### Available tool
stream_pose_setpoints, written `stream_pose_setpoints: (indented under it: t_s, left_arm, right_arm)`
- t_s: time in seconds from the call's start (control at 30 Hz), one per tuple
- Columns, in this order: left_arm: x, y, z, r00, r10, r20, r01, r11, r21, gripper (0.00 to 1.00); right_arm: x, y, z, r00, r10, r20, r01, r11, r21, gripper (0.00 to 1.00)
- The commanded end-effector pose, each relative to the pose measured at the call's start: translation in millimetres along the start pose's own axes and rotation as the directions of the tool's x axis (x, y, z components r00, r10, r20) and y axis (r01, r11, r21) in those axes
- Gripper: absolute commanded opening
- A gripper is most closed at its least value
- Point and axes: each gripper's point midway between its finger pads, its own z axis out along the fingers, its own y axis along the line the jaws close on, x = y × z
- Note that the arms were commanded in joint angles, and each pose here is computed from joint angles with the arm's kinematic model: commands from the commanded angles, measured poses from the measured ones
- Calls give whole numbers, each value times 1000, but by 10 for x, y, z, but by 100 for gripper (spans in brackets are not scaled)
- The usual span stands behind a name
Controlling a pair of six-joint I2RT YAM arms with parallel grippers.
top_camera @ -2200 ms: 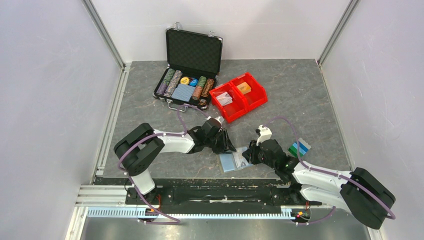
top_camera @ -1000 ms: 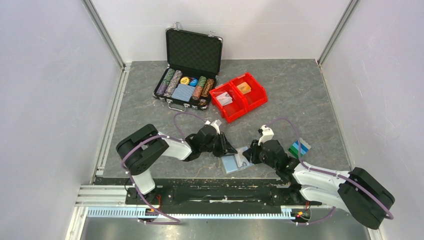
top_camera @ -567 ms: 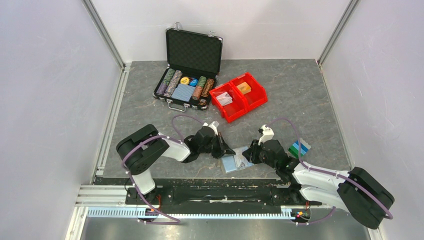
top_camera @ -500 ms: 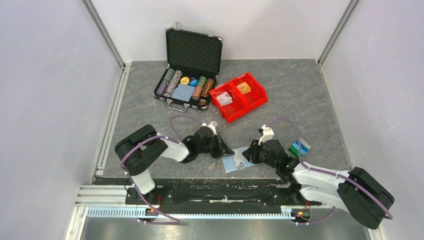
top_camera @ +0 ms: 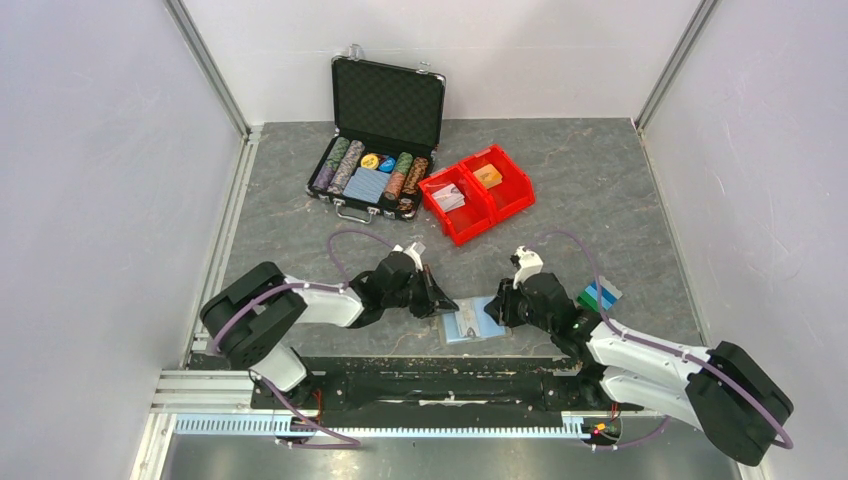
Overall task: Take the credit cards out of the card holder
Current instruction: Remove the credit card from the card holder, then place the credit card in the storage box.
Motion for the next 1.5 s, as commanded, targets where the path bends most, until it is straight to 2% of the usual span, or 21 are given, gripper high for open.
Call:
stream_pose_setpoints:
  t_s: [0.0,0.27,0.47,0.63,0.93,1.03,1.1,1.3,1.33,1.37,1.43,1.47]
  left_arm:
    - [-13,103,-110,996,89,2,-89,994,-59,2]
    - [-58,41,-185,995,98,26,-97,994,-42,2]
    - [-195,-128,-349,989,111,98,-108,993,-38,2]
    - [-325,-353,-527,977,122,176,-124,992,4,2]
    - [-448,-921,-902,951,119,284,-177,966,187,2]
    - [-480,-1054,-1022,940,107,324,-192,950,245,2]
    - [-502,-1100,-1074,934,99,344,-198,944,264,2]
    - [-465,-1124,-1043,939,113,324,-209,937,281,4]
    - [-447,-1119,-1026,942,130,311,-219,937,272,9]
    - [-435,-1136,-1027,942,159,295,-240,935,261,19]
    - [-404,-1030,-1035,944,217,249,-268,945,189,39]
    - [-398,-987,-1065,941,245,235,-286,945,162,44]
  right_arm:
    - [-241,259,-68,997,-77,22,79,992,-96,31]
    - [-486,643,-207,994,-63,91,84,963,-256,33]
    - [-681,739,-287,988,-38,152,79,957,-277,40]
    - [-744,917,-353,986,0,168,63,928,-368,52]
    - [-736,1186,-542,981,73,177,41,825,-563,75]
    - [-714,1235,-575,982,91,164,27,796,-604,76]
    - [-693,1259,-590,982,91,167,34,777,-628,70]
    - [-698,1382,-761,976,112,184,61,676,-734,20]
    - [-703,1390,-789,975,111,190,69,664,-745,11]
    - [-702,1393,-811,975,105,195,80,654,-753,1]
    - [-685,1363,-829,976,85,202,100,647,-756,0]
    - [-655,1352,-843,978,66,198,111,640,-761,0]
